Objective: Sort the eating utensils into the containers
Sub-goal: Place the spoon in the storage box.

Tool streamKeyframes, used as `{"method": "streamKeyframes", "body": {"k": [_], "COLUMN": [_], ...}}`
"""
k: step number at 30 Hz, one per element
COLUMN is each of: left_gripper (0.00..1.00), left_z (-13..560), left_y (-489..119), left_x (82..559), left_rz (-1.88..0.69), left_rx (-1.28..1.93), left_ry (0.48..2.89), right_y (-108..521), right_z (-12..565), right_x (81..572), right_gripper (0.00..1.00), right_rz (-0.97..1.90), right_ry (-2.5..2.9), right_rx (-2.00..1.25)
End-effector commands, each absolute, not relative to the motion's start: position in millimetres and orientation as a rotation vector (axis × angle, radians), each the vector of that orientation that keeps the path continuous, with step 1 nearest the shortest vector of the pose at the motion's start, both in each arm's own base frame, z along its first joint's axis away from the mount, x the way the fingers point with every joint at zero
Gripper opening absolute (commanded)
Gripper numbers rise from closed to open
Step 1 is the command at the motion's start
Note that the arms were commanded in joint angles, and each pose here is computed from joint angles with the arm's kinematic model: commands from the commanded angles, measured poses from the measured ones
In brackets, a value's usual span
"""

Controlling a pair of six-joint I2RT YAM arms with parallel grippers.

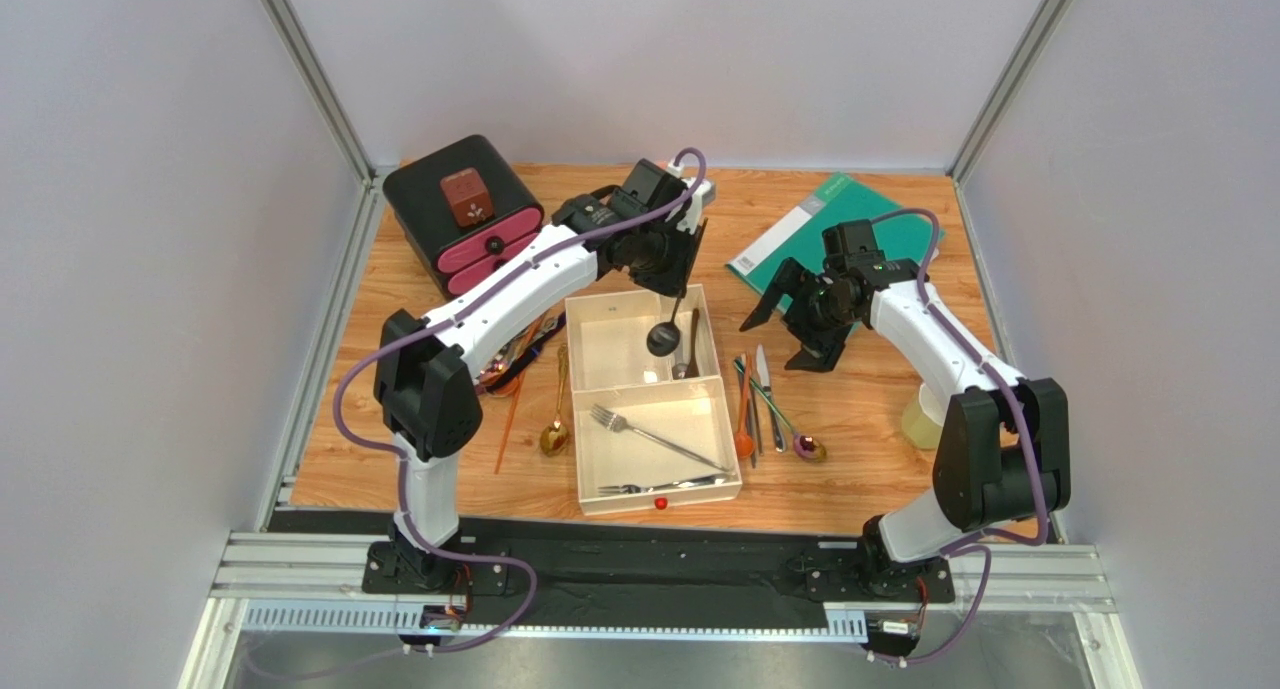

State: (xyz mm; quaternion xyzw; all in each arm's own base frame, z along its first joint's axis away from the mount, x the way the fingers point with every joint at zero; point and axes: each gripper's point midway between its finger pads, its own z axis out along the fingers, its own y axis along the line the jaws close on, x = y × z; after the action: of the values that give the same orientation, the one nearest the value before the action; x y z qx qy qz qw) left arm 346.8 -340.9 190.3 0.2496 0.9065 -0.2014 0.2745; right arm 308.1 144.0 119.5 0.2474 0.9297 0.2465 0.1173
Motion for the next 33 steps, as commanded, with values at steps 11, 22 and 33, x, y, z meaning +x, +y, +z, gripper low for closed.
{"method": "streamKeyframes", "body": {"k": [11, 22, 33], "left_gripper": [0.0, 0.0, 0.0], "left_z": [148, 144, 137], "left_y": [-390, -388, -392], "left_x": [359, 379, 373], "left_rz": [-0.631, -0.555, -0.617], "left_rx": [0.665, 0.608, 0.53], "left_ry": [2.353, 2.291, 2.32], "right_y": [134, 132, 131], "right_z": [136, 135, 135], "right_x": [301, 295, 294], "right_gripper": [1.0, 1.0, 1.0], "right_rz": [0.673, 0.673, 0.665], "right_ry": [2.693, 2.697, 2.699], "right_rx": [0.736, 0.749, 0.747]}}
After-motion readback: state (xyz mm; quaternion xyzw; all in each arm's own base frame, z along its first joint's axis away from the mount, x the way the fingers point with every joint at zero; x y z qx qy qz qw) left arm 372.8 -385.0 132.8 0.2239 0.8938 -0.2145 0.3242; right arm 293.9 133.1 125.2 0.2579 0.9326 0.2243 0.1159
